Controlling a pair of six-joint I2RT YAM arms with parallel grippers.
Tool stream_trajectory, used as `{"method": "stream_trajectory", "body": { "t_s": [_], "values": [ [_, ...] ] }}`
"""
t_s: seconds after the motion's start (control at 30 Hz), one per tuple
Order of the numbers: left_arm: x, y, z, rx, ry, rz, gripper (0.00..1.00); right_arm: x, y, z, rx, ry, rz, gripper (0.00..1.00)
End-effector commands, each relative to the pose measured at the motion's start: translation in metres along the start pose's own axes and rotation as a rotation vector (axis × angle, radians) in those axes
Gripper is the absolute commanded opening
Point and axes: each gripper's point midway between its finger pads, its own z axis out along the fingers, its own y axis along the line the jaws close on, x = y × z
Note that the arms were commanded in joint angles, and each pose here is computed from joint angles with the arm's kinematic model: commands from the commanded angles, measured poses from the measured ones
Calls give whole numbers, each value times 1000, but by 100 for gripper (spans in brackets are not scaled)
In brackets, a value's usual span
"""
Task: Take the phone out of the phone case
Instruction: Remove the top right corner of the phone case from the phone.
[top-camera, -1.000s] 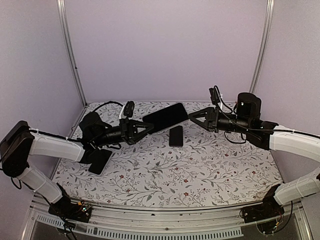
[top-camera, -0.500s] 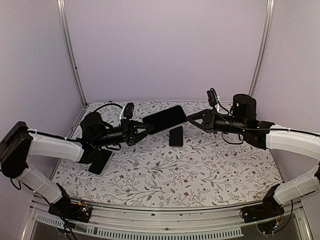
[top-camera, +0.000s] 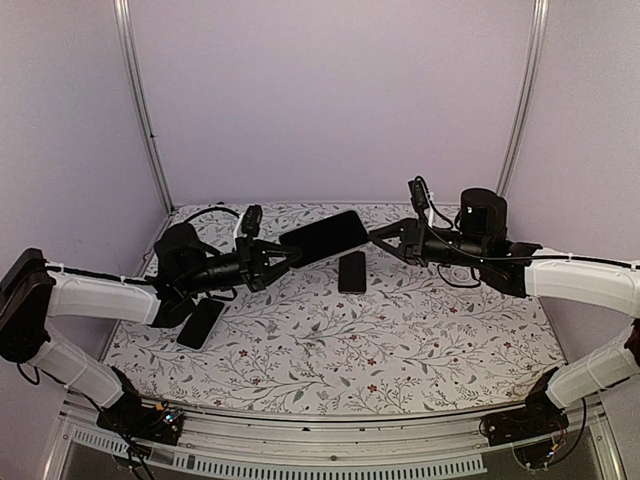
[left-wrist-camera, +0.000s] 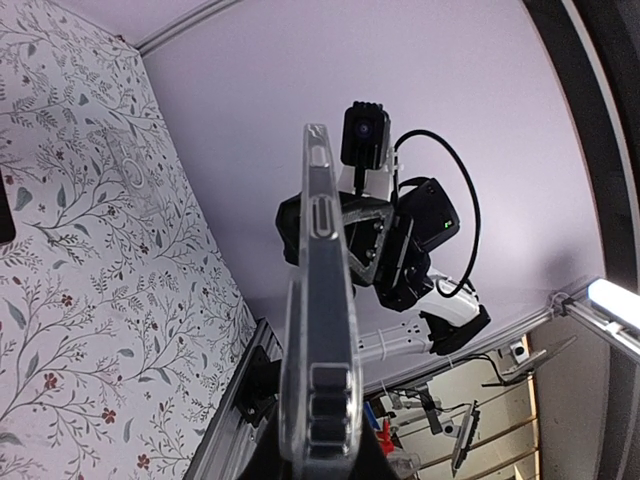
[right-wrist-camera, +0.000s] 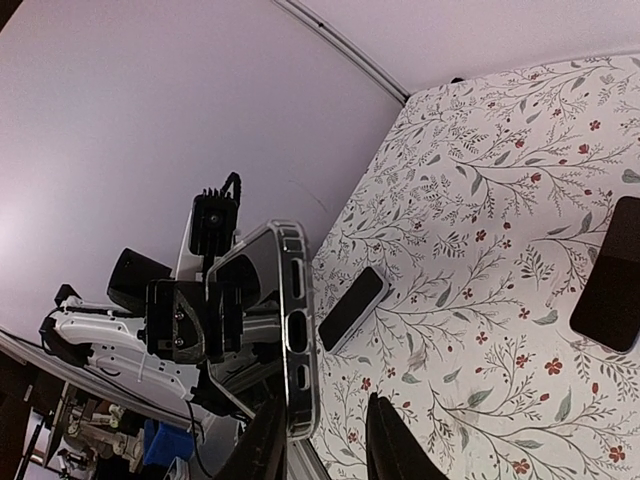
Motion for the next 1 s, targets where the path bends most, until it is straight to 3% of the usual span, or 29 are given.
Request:
{"method": "stream_trajectory", "body": {
  "t_s": [0.0, 0.97],
  "values": [
    [-21, -84, -18, 237, -66, 187, 0, 19, -27, 5, 75, 56, 47, 29],
    [-23, -110, -40, 335, -63, 218, 0, 35, -30, 11, 40, 112, 77, 32]
  ]
}}
